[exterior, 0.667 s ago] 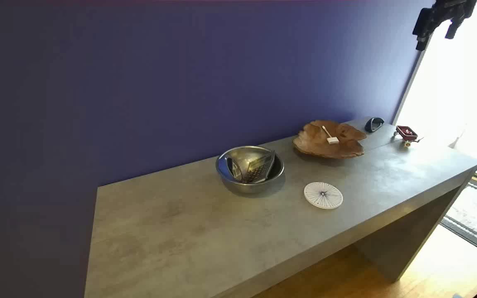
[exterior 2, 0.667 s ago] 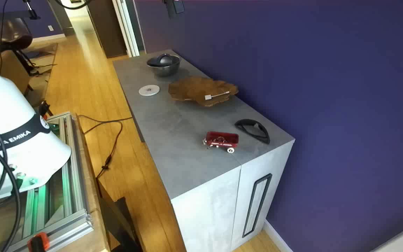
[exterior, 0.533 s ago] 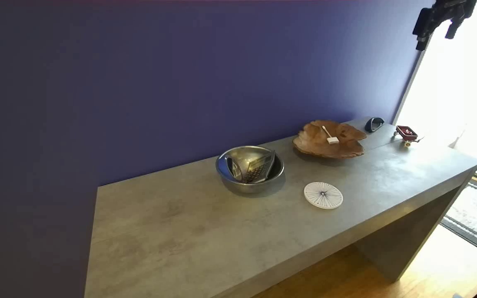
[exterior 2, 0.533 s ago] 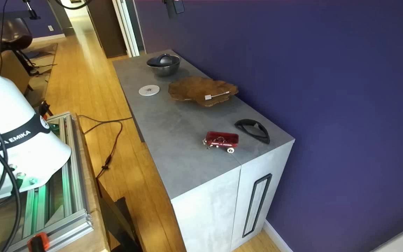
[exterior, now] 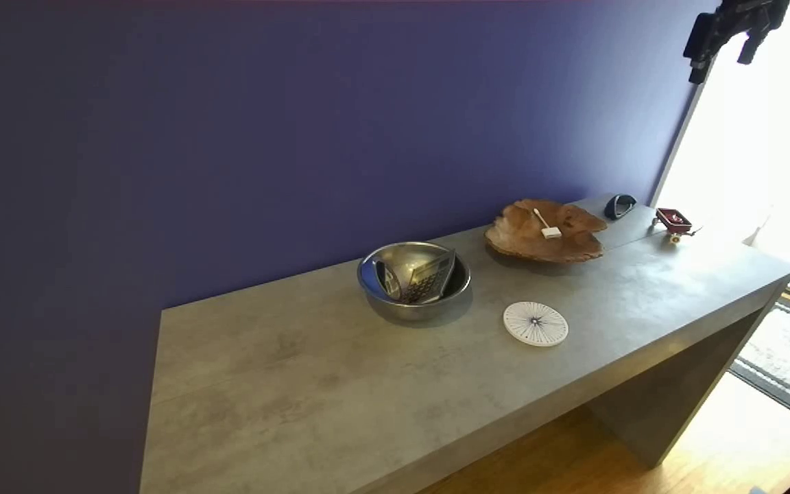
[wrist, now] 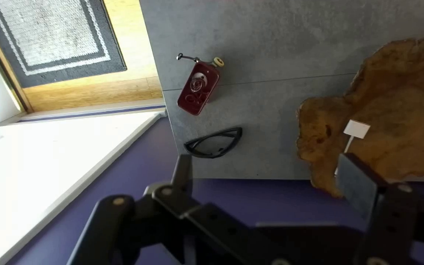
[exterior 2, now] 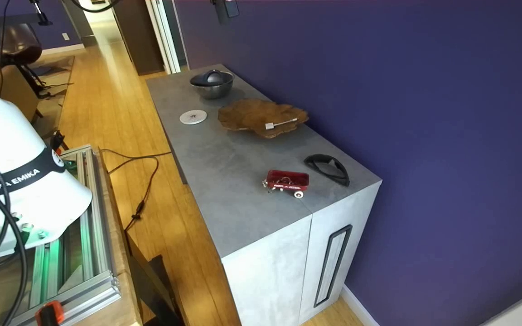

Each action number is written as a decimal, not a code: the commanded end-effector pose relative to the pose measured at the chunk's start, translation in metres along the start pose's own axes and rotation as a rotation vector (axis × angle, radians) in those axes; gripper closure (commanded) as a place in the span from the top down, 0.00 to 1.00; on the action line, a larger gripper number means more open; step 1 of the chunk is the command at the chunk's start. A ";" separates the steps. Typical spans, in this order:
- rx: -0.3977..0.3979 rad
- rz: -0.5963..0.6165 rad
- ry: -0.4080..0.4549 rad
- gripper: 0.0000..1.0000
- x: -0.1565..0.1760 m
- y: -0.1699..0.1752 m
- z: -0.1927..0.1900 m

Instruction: Remove the extension from the wooden tray

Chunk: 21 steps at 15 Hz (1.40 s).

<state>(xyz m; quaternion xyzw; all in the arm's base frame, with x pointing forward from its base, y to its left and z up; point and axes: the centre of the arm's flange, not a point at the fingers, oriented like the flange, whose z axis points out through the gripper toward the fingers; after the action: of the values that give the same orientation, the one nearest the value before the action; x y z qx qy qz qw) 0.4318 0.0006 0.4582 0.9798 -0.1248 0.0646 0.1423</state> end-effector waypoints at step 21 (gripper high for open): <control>0.384 0.036 -0.193 1.00 0.038 -0.198 0.223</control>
<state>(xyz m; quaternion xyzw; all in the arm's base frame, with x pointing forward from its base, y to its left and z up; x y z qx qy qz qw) 0.5039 0.1096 0.2345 0.9935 -0.1103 -0.0286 -0.0072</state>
